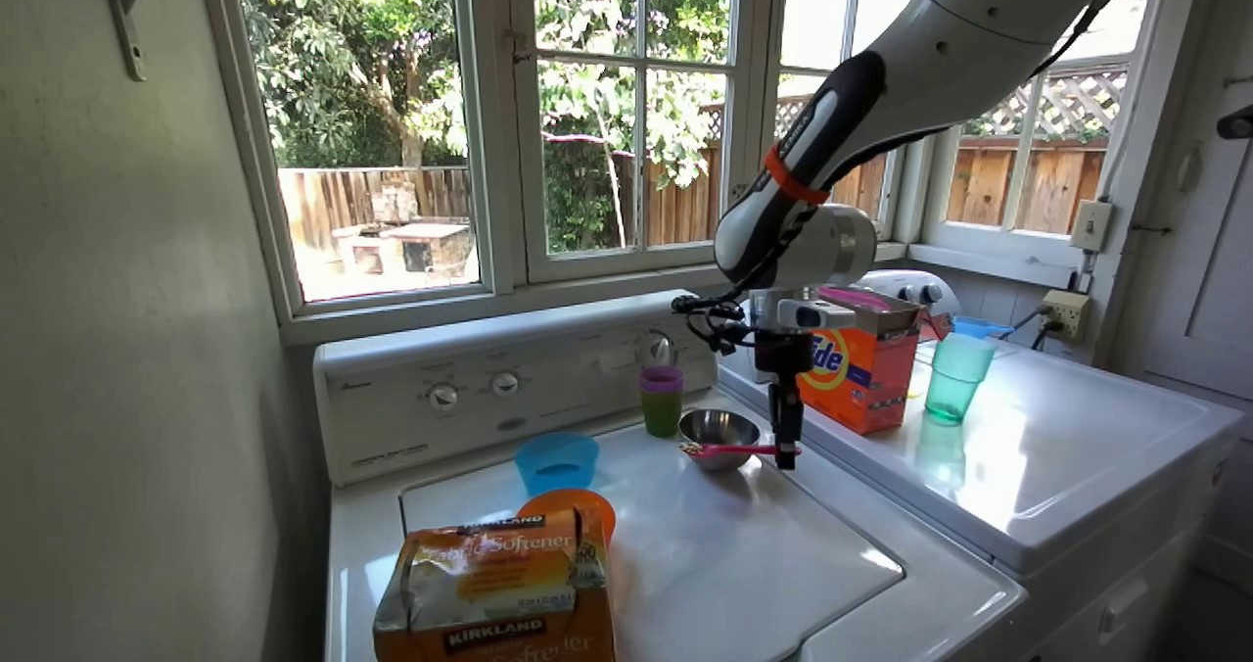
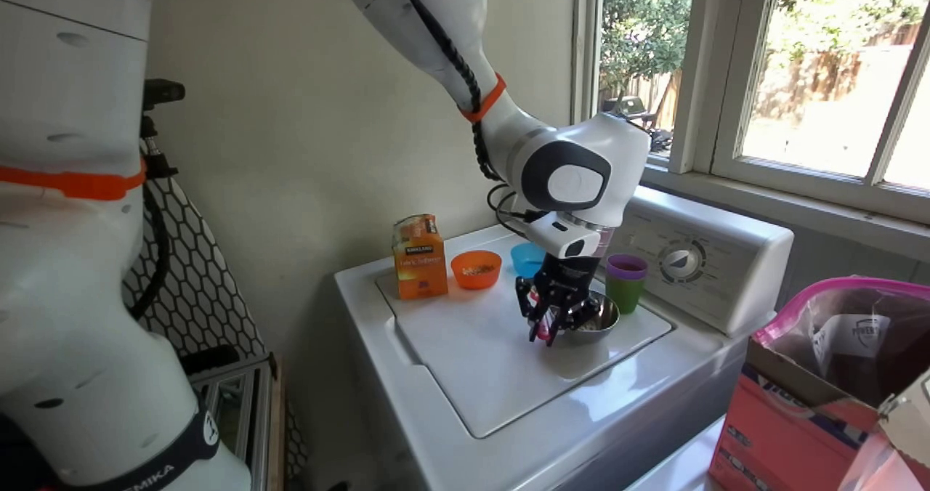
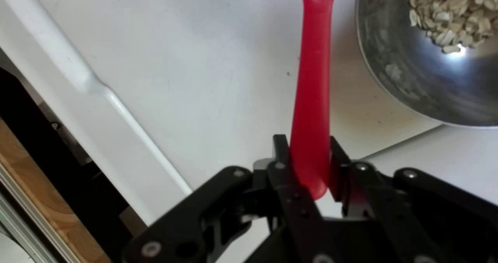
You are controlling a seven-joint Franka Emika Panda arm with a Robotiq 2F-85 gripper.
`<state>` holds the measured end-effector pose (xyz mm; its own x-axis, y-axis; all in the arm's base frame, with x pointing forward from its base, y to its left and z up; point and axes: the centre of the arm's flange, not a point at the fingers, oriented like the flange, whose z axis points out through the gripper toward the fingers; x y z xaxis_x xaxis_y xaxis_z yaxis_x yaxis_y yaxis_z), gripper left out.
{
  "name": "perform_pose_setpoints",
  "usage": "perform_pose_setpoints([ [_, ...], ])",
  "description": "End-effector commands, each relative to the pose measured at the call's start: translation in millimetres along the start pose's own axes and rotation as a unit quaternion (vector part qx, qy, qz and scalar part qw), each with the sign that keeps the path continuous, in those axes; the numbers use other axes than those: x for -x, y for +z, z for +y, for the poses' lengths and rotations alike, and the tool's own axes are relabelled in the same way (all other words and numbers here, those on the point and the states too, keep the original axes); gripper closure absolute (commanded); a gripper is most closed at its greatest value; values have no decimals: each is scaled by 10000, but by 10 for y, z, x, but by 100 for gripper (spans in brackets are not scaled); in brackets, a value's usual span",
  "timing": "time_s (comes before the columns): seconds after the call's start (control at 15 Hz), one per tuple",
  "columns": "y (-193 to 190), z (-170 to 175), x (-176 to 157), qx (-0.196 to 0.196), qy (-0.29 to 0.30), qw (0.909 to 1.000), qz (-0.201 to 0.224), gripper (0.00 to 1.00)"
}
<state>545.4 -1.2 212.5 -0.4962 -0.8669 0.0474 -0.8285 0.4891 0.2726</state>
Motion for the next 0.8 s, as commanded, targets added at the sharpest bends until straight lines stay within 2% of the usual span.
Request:
perform_pose_setpoints([
  [0.0, 51, -38, -207, 223, 595, 9978, -206, 94],
  [0.27, 9, -121, -320, 273, 1001, 9938, -406, 94],
  [0.73, -69, -187, -377, 221, 1369, 9894, -427, 94],
])
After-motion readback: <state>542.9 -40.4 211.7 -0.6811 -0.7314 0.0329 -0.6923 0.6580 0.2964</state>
